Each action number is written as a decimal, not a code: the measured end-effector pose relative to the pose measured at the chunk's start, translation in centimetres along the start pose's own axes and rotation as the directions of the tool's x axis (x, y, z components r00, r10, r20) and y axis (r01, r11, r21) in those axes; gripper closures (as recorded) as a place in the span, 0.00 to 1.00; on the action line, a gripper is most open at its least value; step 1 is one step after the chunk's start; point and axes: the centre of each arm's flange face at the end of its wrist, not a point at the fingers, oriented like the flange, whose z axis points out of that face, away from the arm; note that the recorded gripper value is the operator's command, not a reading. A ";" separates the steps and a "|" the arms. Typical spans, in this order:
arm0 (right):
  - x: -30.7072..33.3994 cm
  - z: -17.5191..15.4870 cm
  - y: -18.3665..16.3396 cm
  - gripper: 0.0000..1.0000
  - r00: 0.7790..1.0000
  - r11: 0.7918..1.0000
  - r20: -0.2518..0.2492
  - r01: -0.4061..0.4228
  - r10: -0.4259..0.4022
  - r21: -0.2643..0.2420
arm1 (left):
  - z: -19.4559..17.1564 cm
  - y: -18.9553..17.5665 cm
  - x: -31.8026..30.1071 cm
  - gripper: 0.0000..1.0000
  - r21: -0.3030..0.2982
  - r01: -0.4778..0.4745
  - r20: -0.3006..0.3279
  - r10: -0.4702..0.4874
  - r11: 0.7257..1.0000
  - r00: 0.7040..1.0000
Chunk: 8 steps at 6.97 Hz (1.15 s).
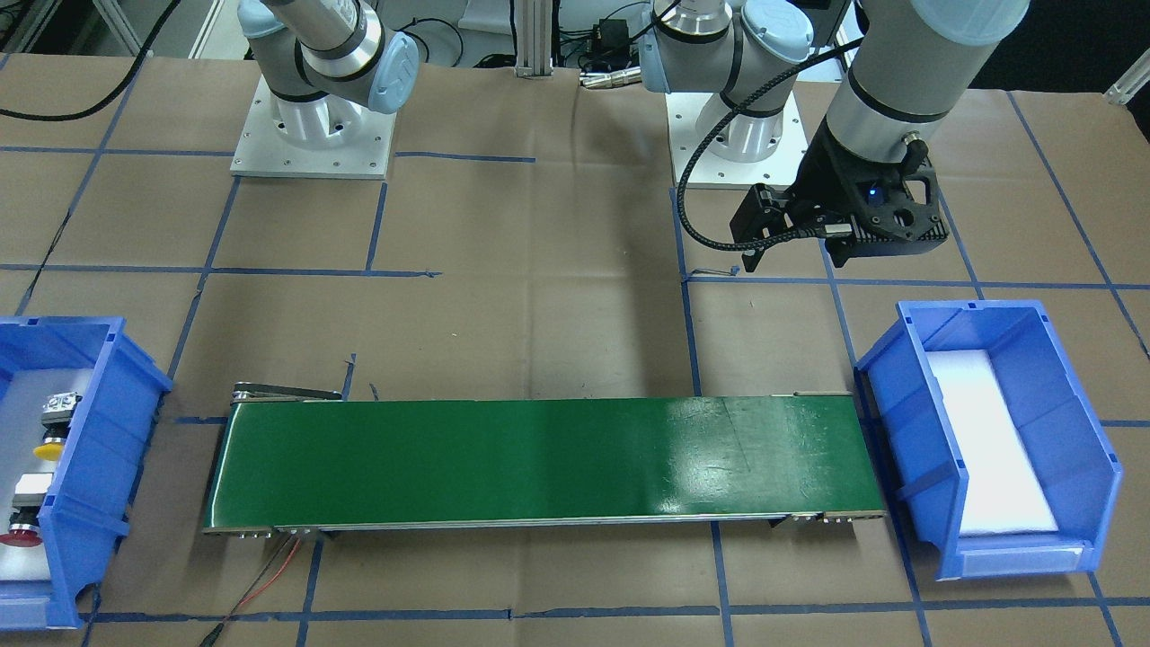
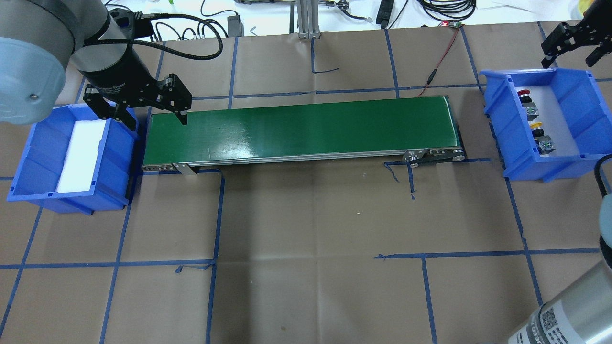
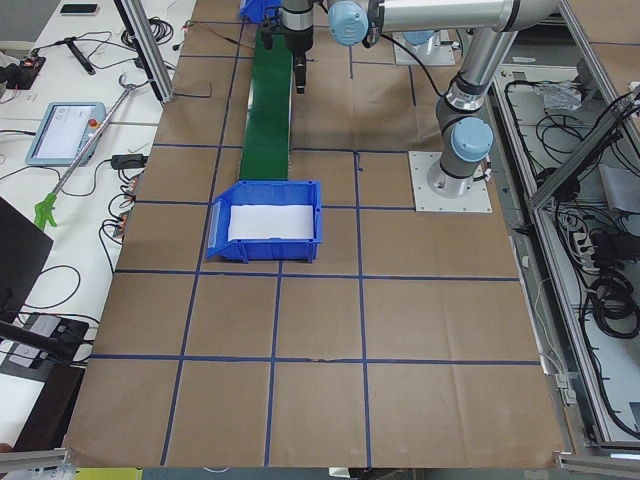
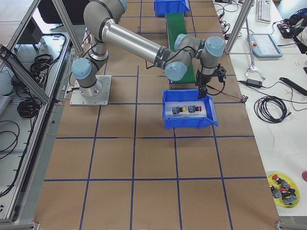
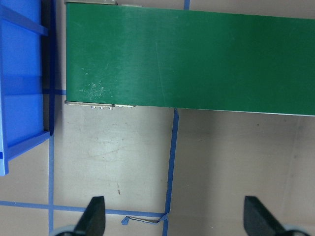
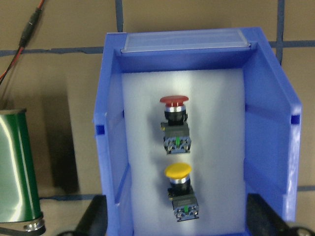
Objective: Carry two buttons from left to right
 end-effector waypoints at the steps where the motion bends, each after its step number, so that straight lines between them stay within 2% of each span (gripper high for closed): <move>1: -3.1 -3.2 1.3 0.00 0.999 0.999 -0.003 -0.033 0.033 0.018 | 0.0 0.0 0.0 0.00 0.000 0.000 0.000 0.000 1.000 1.000; 2: -7.7 -6.2 2.4 0.00 0.999 0.998 -0.007 -0.044 0.044 0.050 | 0.0 0.0 0.0 0.00 0.000 0.000 0.000 0.000 1.000 1.000; 3: -14.0 -7.7 3.4 0.00 1.000 0.997 -0.004 -0.024 0.024 0.067 | -0.1 0.0 0.0 0.00 0.001 0.001 0.000 -0.001 1.000 1.000; 4: -20.8 -8.0 4.4 0.00 1.000 0.998 0.001 0.013 -0.013 0.067 | -0.1 -0.1 0.0 0.00 0.001 0.001 0.000 -0.001 1.000 1.000; 6: -32.3 -8.5 8.4 0.01 1.000 0.997 0.010 0.022 -0.023 0.069 | -0.1 -0.1 0.0 0.00 0.002 0.002 0.001 -0.002 1.000 1.000; 8: -35.2 -8.6 14.1 0.01 0.999 0.997 0.017 0.045 -0.046 0.056 | -0.1 -0.2 0.0 0.00 0.002 0.002 0.001 -0.002 1.000 1.000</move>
